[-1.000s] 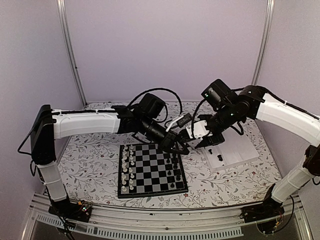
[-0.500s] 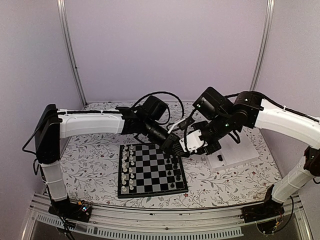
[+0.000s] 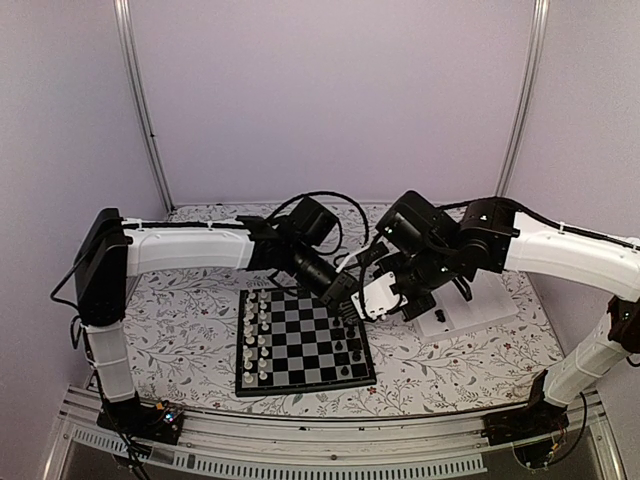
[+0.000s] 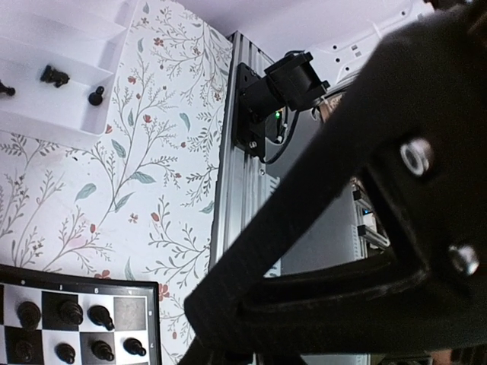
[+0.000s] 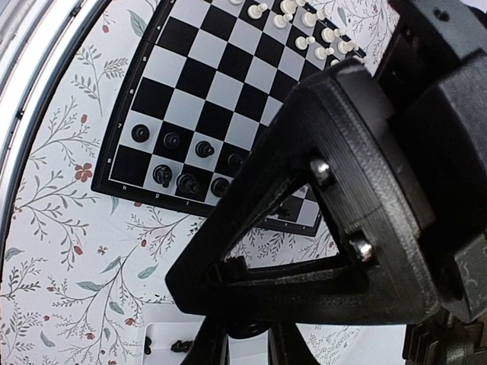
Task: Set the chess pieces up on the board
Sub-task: Place the chess piece on the chessboard.
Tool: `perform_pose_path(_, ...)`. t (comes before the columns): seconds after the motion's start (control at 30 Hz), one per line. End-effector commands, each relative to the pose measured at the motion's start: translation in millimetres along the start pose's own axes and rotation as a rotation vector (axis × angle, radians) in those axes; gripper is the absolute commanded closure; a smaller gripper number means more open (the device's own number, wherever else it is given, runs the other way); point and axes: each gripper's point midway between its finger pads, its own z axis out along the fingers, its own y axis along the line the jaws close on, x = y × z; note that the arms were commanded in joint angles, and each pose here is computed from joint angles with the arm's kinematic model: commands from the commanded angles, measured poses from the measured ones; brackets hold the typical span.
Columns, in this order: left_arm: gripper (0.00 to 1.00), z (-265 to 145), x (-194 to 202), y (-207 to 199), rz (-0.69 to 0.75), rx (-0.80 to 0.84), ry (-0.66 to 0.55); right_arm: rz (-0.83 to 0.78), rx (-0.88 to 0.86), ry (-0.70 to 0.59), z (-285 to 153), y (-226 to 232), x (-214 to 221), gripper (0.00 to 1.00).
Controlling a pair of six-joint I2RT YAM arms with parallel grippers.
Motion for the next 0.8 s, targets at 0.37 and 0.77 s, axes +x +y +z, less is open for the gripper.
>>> perform_pose_path(0.37, 0.63, -67.5, -4.7, 1.2, 0.168, -0.310, -0.223, 0.360, -0.083, -0.330, -24.6, -22.9, 12.4, 0.92)
perform_pose_path(0.77, 0.56, -118.9, -68.8, -61.7, 0.724, -0.669, -0.628, 0.685, -0.363, -0.920, -75.8, -48.8, -11.3, 0.91)
